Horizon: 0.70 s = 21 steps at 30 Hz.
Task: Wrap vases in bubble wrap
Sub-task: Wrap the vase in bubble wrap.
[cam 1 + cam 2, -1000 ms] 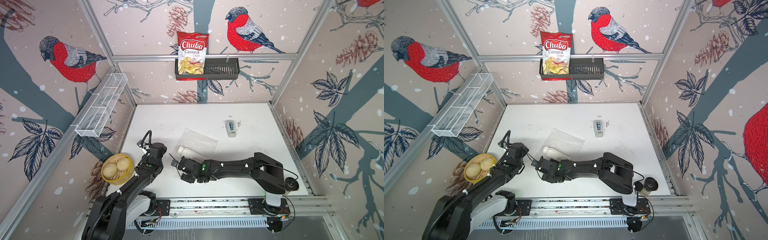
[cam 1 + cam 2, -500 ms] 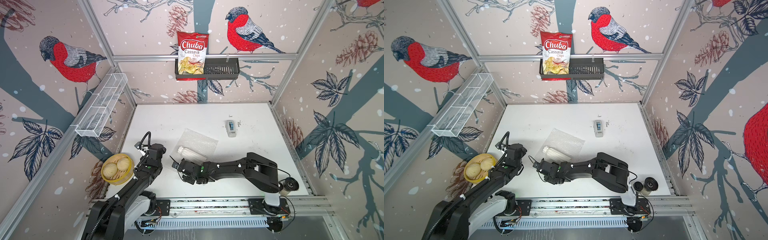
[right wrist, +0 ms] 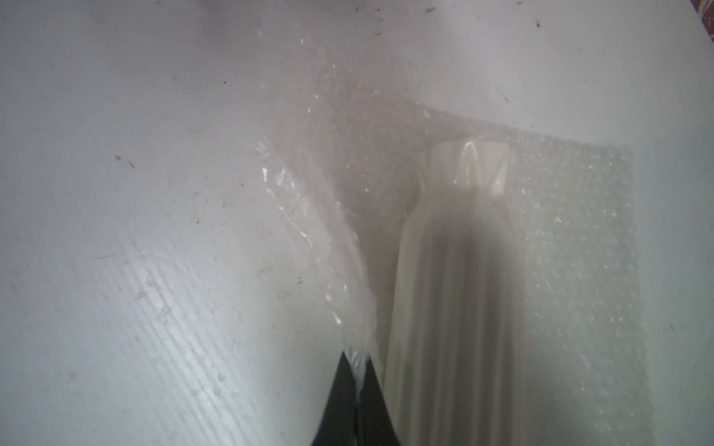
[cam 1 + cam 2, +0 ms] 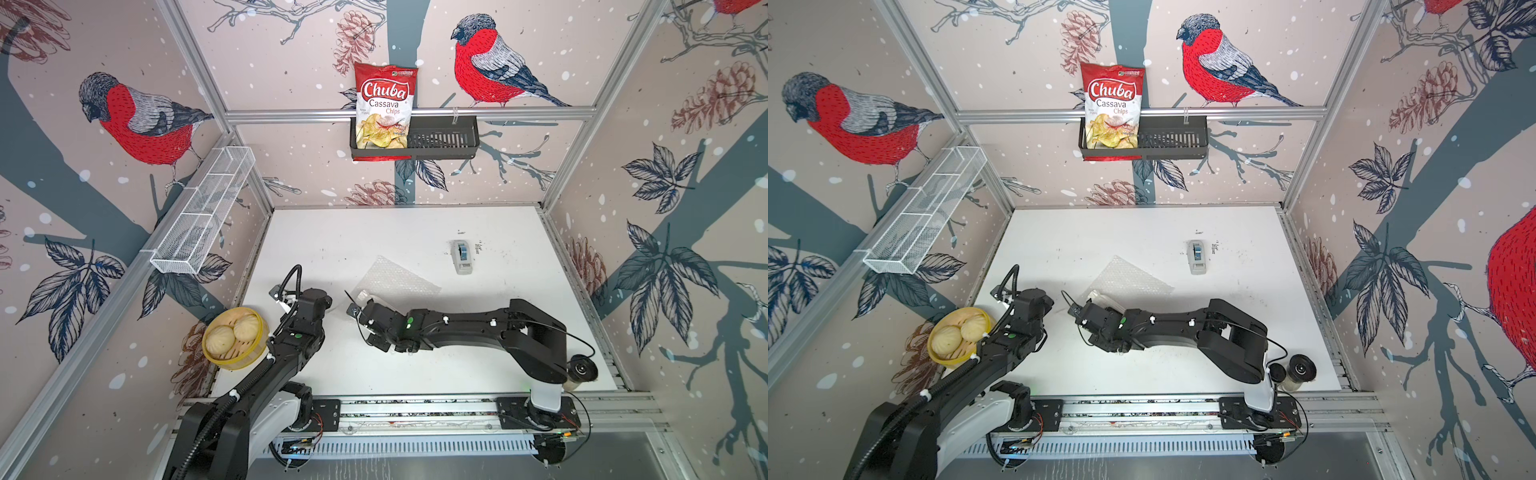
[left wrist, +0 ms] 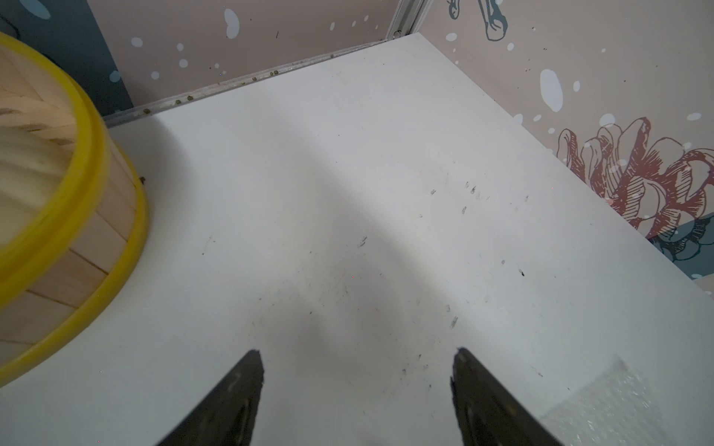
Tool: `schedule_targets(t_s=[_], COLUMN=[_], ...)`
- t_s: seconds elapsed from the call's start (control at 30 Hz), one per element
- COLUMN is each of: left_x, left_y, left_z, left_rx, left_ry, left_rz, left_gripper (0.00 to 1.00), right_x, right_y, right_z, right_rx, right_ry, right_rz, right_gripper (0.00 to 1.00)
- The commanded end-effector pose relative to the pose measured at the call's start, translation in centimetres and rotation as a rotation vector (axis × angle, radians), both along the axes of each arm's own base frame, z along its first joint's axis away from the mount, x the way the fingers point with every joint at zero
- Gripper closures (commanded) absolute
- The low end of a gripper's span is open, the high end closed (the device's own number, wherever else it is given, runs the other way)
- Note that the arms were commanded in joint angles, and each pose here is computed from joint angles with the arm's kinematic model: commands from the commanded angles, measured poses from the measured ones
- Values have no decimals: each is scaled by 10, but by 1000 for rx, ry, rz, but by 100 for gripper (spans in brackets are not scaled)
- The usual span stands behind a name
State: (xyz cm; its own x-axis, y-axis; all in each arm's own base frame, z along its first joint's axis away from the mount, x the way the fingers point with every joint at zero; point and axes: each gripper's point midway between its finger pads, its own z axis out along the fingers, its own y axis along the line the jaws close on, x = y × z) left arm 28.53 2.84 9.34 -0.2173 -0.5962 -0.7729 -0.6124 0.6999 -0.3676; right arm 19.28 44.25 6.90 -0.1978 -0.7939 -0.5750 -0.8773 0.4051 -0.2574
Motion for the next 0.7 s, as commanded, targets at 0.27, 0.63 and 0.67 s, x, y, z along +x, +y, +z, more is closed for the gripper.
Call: schedule_targets(t_s=[0.27, 0.63, 0.67], left_x=[8, 31, 32], left_y=[-7, -73, -81], left_z=[3, -7, -8], left_rx=[0, -90, -97], left_ry=[-22, -7, -5], left_rz=[-48, -404, -432], left_gripper=[23, 19, 19], right_x=[68, 80, 80], right_y=[-27, -53, -54], right_z=[21, 14, 14], right_rx=[48, 119, 124], right_ry=[-30, 28, 28], right_rz=[-141, -206, -208], right_gripper=[94, 54, 54])
